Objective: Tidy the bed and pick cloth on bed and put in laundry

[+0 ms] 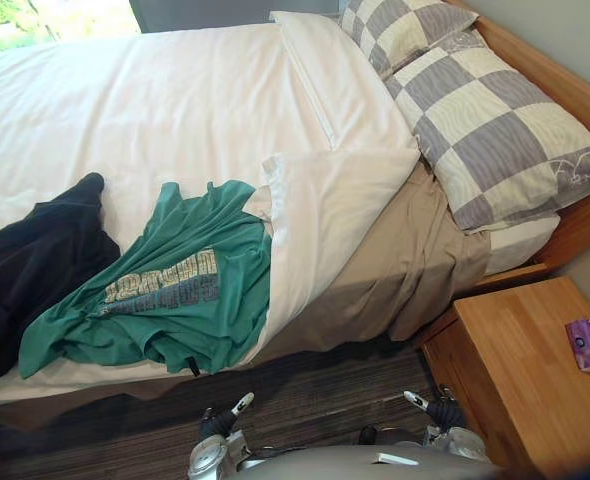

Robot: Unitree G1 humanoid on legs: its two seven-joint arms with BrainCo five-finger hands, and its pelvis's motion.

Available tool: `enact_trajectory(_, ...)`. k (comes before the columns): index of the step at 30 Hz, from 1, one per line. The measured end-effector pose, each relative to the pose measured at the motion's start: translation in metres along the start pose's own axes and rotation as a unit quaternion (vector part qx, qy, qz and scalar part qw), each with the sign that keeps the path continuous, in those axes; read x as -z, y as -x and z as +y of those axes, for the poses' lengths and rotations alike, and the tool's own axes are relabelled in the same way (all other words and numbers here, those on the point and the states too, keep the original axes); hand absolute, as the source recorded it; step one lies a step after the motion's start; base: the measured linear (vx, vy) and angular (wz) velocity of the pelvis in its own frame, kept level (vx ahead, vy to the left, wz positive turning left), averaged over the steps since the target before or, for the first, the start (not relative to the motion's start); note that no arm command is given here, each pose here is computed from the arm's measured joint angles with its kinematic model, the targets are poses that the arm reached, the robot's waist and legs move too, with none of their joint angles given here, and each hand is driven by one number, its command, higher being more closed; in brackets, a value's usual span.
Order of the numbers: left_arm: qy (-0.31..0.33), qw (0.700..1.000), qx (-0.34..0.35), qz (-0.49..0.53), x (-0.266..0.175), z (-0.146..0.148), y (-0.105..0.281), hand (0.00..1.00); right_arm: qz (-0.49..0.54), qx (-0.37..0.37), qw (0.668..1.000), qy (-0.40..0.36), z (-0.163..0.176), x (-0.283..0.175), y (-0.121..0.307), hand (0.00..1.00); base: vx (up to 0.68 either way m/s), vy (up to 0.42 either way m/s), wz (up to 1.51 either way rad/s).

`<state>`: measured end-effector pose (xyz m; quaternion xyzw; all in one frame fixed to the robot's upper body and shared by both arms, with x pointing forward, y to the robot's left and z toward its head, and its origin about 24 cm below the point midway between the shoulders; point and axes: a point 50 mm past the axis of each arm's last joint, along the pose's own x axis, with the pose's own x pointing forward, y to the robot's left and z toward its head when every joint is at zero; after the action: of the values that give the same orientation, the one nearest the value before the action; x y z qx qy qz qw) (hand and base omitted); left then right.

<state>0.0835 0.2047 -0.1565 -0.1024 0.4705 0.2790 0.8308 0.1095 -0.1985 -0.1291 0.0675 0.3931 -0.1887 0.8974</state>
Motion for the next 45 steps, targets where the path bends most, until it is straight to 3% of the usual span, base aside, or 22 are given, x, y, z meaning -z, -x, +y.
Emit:
enact_trajectory(3, -0.002, 1.0, 0.003, -0.006, -0.001, 0.005, 0.001, 0.0, -0.123, 0.043, 0.991, -0.023, -0.026, -0.053, 0.008, 0.0, 0.02, 0.051, -0.08)
enact_trajectory(7, -0.013, 1.0, 0.001, -0.008, 0.002, 0.016, 0.003, 0.0, -0.275, 0.105, 0.956, -0.014, -0.064, -0.128, 0.024, 0.0, -0.01, -0.005, 0.03)
enact_trajectory(13, -0.039, 0.999, 0.0, 0.007, 0.012, 0.025, 0.005, 0.0, -0.404, 0.162, 0.897, 0.073, -0.083, -0.21, 0.04, 0.0, -0.05, -0.023, 0.17)
enact_trajectory(16, -0.054, 0.999, 0.0, 0.001, 0.009, 0.029, 0.004, 0.0, -0.471, 0.159, 0.857, 0.135, -0.066, -0.249, 0.052, 0.0, -0.07, -0.025, 0.33)
enact_trajectory(23, -0.088, 0.996, 0.016, -0.012, 0.003, 0.024, 0.003, 0.0, -0.603, 0.081, 0.746, 0.269, 0.02, -0.324, 0.078, 0.0, -0.06, -0.022, 0.3)
enact_trajectory(27, -0.097, 0.995, 0.019, -0.019, -0.001, 0.023, 0.001, 0.0, -0.646, 0.067, 0.702, 0.293, 0.049, -0.349, 0.094, 0.0, -0.05, -0.012, 0.23)
enact_trajectory(31, -0.104, 0.994, 0.025, -0.034, -0.01, 0.019, -0.001, 0.0, -0.697, 0.067, 0.636, 0.326, 0.075, -0.391, 0.121, 0.0, -0.05, 0.002, 0.09)
enact_trajectory(32, -0.104, 0.994, 0.025, -0.034, -0.011, 0.019, -0.001, 0.0, -0.697, 0.067, 0.635, 0.326, 0.075, -0.391, 0.121, 0.0, -0.05, 0.007, 0.02)
enact_trajectory(35, -0.103, 0.992, 0.031, -0.063, -0.026, 0.014, -0.004, 0.0, -0.728, 0.096, 0.584, 0.346, 0.078, -0.424, 0.148, 0.0, -0.05, 0.002, 0.03)
enact_trajectory(41, -0.101, 0.987, 0.045, -0.117, -0.057, 0.0, -0.007, 0.0, -0.772, 0.141, 0.512, 0.349, 0.082, -0.461, 0.194, 0.0, -0.05, 0.001, 0.06)
enact_trajectory(45, -0.124, 0.979, 0.053, -0.152, -0.081, -0.004, -0.01, 0.0, -0.78, 0.156, 0.494, 0.351, 0.087, -0.475, 0.208, 0.0, -0.06, 0.005, 0.12)
